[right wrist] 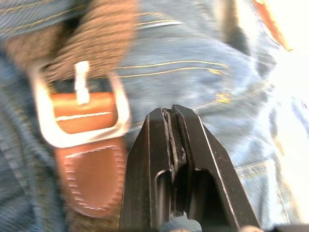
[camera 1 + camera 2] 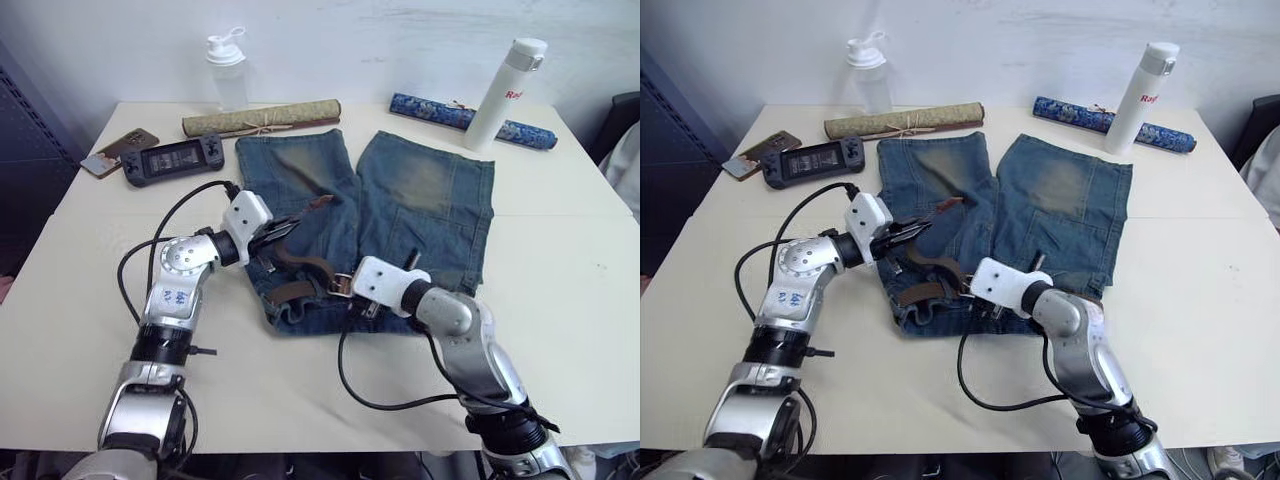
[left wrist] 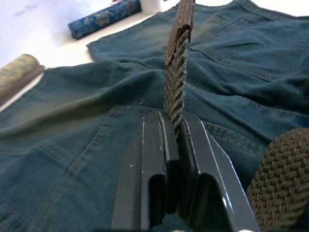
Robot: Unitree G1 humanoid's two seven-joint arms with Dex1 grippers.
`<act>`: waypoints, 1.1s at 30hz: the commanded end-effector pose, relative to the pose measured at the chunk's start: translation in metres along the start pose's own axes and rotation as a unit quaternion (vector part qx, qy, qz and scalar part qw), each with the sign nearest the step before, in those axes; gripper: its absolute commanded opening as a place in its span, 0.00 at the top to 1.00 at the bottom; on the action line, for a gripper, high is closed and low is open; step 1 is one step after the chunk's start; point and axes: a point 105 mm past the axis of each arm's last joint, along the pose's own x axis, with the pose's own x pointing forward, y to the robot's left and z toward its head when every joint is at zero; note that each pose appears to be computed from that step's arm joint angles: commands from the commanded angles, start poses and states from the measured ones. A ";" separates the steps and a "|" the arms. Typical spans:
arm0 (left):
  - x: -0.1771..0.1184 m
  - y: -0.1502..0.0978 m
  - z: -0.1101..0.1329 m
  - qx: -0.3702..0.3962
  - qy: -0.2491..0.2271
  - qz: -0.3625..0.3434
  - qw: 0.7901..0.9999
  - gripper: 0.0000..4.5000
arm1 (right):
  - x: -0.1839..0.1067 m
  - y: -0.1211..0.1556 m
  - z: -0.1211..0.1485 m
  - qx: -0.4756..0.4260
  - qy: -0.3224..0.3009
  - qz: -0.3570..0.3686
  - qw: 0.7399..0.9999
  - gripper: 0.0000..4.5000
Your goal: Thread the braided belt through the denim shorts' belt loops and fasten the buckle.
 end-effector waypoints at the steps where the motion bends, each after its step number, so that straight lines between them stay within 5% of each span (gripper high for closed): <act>1: -0.009 -0.004 0.015 0.067 0.003 -0.002 0.998 1.00 | -0.019 -0.016 0.019 0.038 -0.039 -0.017 0.998 0.98; 13: -0.028 -0.032 0.012 0.174 0.014 -0.051 0.983 1.00 | -0.059 0.008 0.039 0.133 -0.090 0.042 0.986 0.98; 17: -0.035 -0.038 0.003 0.197 0.022 -0.058 0.979 1.00 | -0.055 0.018 0.031 0.126 -0.071 0.037 0.989 0.75; 21: -0.039 -0.042 -0.002 0.212 0.026 -0.055 0.975 1.00 | -0.049 0.028 0.022 0.081 -0.047 0.020 0.995 0.33; 24: -0.038 -0.041 -0.001 0.206 0.023 -0.050 0.977 1.00 | -0.045 0.030 0.022 0.039 -0.048 0.006 0.998 0.12; 33: -0.035 -0.035 0.000 0.190 0.022 -0.040 0.981 1.00 | -0.030 0.053 0.004 -0.030 -0.025 0.030 0.999 0.12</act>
